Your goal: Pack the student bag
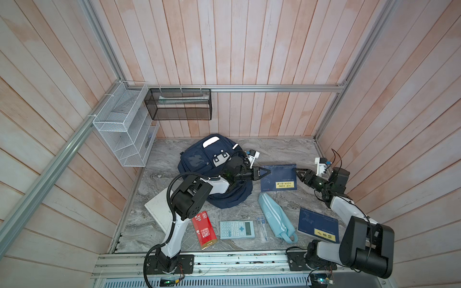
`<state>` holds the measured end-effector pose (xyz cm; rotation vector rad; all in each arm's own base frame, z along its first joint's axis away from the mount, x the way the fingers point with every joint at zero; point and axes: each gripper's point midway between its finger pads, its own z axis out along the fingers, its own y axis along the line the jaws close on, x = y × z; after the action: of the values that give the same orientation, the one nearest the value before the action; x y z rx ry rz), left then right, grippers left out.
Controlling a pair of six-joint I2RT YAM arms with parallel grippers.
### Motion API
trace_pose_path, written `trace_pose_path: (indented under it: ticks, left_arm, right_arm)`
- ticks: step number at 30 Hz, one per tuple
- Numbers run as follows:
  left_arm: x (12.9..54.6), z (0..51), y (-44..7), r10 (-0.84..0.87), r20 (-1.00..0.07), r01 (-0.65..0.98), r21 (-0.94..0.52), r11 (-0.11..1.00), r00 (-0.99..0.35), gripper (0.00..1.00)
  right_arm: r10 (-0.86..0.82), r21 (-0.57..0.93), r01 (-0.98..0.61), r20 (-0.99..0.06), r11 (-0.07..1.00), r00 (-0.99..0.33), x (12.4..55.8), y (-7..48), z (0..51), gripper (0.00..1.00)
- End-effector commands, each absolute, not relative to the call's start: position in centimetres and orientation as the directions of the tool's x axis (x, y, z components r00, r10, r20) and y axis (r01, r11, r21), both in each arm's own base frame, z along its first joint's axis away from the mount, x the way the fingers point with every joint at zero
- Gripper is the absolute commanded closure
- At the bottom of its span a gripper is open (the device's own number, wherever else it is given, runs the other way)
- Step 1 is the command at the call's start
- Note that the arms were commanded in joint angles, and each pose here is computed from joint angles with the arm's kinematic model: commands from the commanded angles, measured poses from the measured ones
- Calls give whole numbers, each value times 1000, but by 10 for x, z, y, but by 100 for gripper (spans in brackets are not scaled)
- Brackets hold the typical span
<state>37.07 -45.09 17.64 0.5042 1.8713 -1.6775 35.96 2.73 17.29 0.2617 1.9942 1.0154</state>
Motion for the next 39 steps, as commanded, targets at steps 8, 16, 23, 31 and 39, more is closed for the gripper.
trace_pose_path:
  ticks: [8, 16, 23, 31, 39]
  left_arm:
    - [366, 299, -415, -458, -575, 584, -800, 141, -678, 100]
    - [334, 309, -416, -465, -476, 547, -837, -21, -746, 100]
    - [317, 295, -400, -476, -475, 534, -846, 14, -740, 100]
    - [317, 257, -343, -454, -669, 529, -744, 409, -589, 17]
    - [332, 177, -274, -15, -835, 440, -305, 845, -550, 22]
  right_arm:
    - [525, 706, -350, -698, 615, -486, 328, 95, 224, 15]
    - [598, 698, -550, -700, 458, -391, 308, 137, 280, 16]
    - [563, 668, -559, -733, 491, -383, 306, 148, 282, 79]
    - [527, 628, -528, -774, 571, -351, 290, 139, 278, 100]
    - [465, 604, -400, -792, 689, -395, 293, 122, 261, 100]
